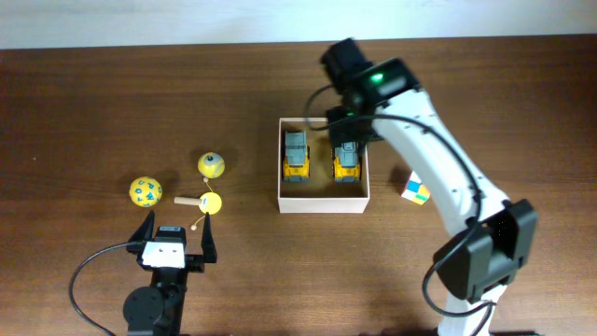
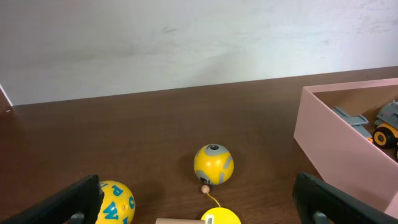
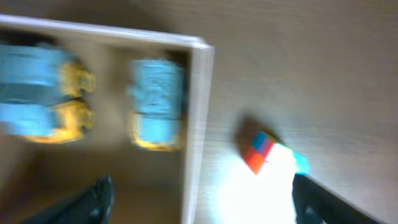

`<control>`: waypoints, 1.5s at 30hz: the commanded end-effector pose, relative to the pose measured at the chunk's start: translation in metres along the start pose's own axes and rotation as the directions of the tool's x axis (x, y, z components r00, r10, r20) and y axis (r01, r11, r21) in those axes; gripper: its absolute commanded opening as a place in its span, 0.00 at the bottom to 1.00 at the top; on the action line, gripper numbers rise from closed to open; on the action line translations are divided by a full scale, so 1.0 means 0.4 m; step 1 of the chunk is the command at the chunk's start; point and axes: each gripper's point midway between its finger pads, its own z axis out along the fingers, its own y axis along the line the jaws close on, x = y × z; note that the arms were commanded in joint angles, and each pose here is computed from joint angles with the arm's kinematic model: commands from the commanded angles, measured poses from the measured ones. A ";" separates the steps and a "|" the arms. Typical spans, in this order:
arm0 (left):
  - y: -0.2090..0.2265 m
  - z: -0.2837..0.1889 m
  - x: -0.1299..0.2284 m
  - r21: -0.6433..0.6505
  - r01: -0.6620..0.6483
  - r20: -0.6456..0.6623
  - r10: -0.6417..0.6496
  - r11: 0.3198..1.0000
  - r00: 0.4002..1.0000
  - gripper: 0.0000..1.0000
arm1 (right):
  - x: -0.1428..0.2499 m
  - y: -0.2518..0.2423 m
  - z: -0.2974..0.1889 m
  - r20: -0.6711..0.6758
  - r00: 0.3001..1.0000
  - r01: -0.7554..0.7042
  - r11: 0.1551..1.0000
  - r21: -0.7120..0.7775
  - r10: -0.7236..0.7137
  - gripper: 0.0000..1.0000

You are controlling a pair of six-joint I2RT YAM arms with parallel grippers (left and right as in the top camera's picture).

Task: Pack container
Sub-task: 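Lift the right gripper out of the box and move right, then lower the right gripper over the puzzle cube right of the box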

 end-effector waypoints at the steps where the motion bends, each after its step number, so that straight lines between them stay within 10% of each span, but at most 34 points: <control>1: -0.001 0.000 0.003 0.000 -0.005 0.002 0.005 1.000 1.000 0.99 | 0.005 -0.118 -0.022 0.002 0.980 -0.197 0.976 0.095 0.198 0.88; 34: -0.001 0.000 0.003 0.000 -0.005 0.002 0.005 1.000 1.000 0.99 | 0.257 -0.291 0.210 0.083 0.670 -0.740 0.673 -0.010 0.738 0.85; 45: -0.001 0.000 0.003 0.000 -0.005 0.002 0.005 1.000 1.000 0.99 | 0.223 -0.291 0.263 0.022 0.764 -0.640 0.762 -0.097 0.645 0.84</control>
